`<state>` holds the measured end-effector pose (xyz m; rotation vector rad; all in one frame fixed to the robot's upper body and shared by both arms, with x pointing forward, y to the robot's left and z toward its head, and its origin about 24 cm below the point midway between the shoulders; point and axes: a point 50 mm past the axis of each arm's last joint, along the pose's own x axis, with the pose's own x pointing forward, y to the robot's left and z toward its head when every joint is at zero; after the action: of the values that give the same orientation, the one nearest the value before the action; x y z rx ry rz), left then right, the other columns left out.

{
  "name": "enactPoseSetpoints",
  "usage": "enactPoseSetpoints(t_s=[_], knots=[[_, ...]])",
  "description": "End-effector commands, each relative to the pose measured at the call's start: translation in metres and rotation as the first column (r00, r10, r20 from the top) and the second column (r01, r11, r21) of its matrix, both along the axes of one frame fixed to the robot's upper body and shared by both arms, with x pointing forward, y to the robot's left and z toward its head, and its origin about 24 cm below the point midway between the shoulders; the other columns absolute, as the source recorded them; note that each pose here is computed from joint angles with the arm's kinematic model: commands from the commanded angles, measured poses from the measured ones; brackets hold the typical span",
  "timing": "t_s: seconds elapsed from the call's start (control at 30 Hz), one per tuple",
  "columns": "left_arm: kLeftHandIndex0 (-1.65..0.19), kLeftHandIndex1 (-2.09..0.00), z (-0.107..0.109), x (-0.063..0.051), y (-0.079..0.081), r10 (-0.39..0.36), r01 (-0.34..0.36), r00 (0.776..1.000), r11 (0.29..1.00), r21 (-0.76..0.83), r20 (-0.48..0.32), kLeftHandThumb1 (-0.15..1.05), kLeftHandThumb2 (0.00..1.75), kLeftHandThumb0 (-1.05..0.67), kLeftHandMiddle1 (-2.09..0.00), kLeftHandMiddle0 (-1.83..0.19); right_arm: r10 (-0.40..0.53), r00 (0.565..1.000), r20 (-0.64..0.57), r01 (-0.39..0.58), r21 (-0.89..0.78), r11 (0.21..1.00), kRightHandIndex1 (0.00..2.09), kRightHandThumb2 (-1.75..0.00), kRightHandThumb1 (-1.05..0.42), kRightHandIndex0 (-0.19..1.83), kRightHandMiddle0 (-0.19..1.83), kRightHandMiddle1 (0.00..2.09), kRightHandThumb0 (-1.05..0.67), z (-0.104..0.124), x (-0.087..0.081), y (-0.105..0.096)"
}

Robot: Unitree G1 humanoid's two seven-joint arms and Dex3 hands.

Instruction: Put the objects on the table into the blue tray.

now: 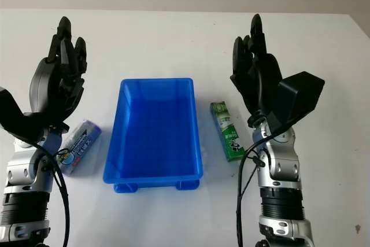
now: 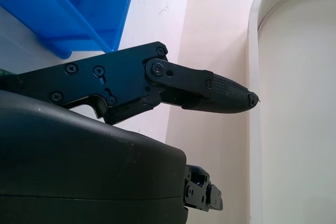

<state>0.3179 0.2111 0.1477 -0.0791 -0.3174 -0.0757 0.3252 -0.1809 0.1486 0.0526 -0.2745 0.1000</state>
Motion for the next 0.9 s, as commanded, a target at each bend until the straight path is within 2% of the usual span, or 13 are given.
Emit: enactPoseSetpoints(t_s=[0.0,0.23,0.33,0.47,0.6,0.67,0.7,0.73,0.77,0.8,0.87], knots=[[0.19,0.0,0.005,-0.002,0.003,0.005,-0.006,1.0,1.0,0.009,0.019,1.05,0.65,-0.78,0.0,0.19,0.012,1.0,0.02,-0.012,-0.013,1.0,0.0,-0.63,-1.05,-0.19,-0.19,0.0,-0.66,0.003,-0.003,0.001],[0.19,0.0,0.004,0.002,0.0,-0.003,0.003,1.0,1.0,0.011,0.012,1.05,0.66,-0.77,0.0,0.19,0.015,1.0,-0.014,-0.016,-0.059,0.998,0.0,-0.66,-1.05,-0.19,-0.19,0.0,-0.66,-0.001,0.0,-0.004],[0.19,0.0,0.002,0.002,-0.002,-0.01,0.01,1.0,1.0,0.014,0.006,1.05,0.66,-0.78,0.0,0.19,-0.014,1.0,-0.024,0.011,-0.113,0.994,0.0,-0.61,-1.05,-0.19,-0.19,0.0,-0.66,0.002,-0.001,-0.017],[0.19,0.0,0.0,0.001,-0.001,-0.007,0.007,1.0,1.0,0.017,0.007,1.05,0.66,-0.78,0.0,0.19,-0.026,0.999,0.029,0.033,-0.255,0.966,0.0,-0.47,-1.05,-0.19,-0.19,0.0,-0.64,0.021,0.0,-0.045],[0.19,0.0,0.0,-0.001,0.001,-0.009,0.009,1.0,1.0,0.022,0.004,1.05,0.66,-0.77,0.0,0.19,-0.026,0.999,0.032,0.037,-0.4,0.916,0.04,-0.16,-1.04,-0.15,-0.11,0.05,-0.66,0.045,0.004,-0.07],[0.19,0.0,0.0,-0.002,0.002,-0.007,0.007,1.0,1.0,0.027,0.003,1.05,0.66,-0.77,0.0,0.19,-0.034,0.999,0.03,0.044,-0.501,0.865,0.08,-0.09,-1.0,-0.07,-0.04,0.09,-0.64,0.062,0.006,-0.08],[0.19,0.0,0.0,-0.002,0.003,-0.005,0.005,1.0,1.0,0.029,0.002,1.05,0.66,-0.77,0.0,0.19,-0.044,0.999,0.027,0.052,-0.561,0.826,0.18,-0.05,-0.92,0.12,0.13,0.17,-0.59,0.072,0.007,-0.085],[0.19,0.0,0.0,-0.003,0.004,-0.003,0.003,1.0,1.0,0.03,0.002,1.05,0.66,-0.77,0.0,0.19,-0.051,0.998,0.026,0.056,-0.597,0.8,0.22,-0.04,-0.88,0.22,0.22,0.21,-0.55,0.079,0.007,-0.088],[0.19,0.0,0.0,-0.003,0.005,0.0,0.0,1.0,1.0,0.027,0.001,1.05,0.66,-0.77,0.0,0.19,-0.064,0.997,0.036,0.071,-0.667,0.742,0.24,-0.03,-0.86,0.27,0.26,0.22,-0.54,0.086,0.007,-0.089],[0.19,0.0,0.0,-0.004,0.006,0.0,0.0,1.0,1.0,0.027,-0.001,1.05,0.66,-0.77,0.0,0.19,-0.066,0.996,0.052,0.083,-0.73,0.678,0.27,-0.04,-0.81,0.4,0.37,0.22,-0.5,0.091,0.006,-0.088],[0.19,0.0,0.001,-0.005,0.007,-0.002,0.003,1.0,1.0,0.025,-0.005,1.05,0.65,-0.76,0.0,0.19,-0.038,0.995,0.088,0.094,-0.817,0.569,0.27,-0.04,-0.77,0.53,0.47,0.17,-0.44,0.095,0.005,-0.086]])
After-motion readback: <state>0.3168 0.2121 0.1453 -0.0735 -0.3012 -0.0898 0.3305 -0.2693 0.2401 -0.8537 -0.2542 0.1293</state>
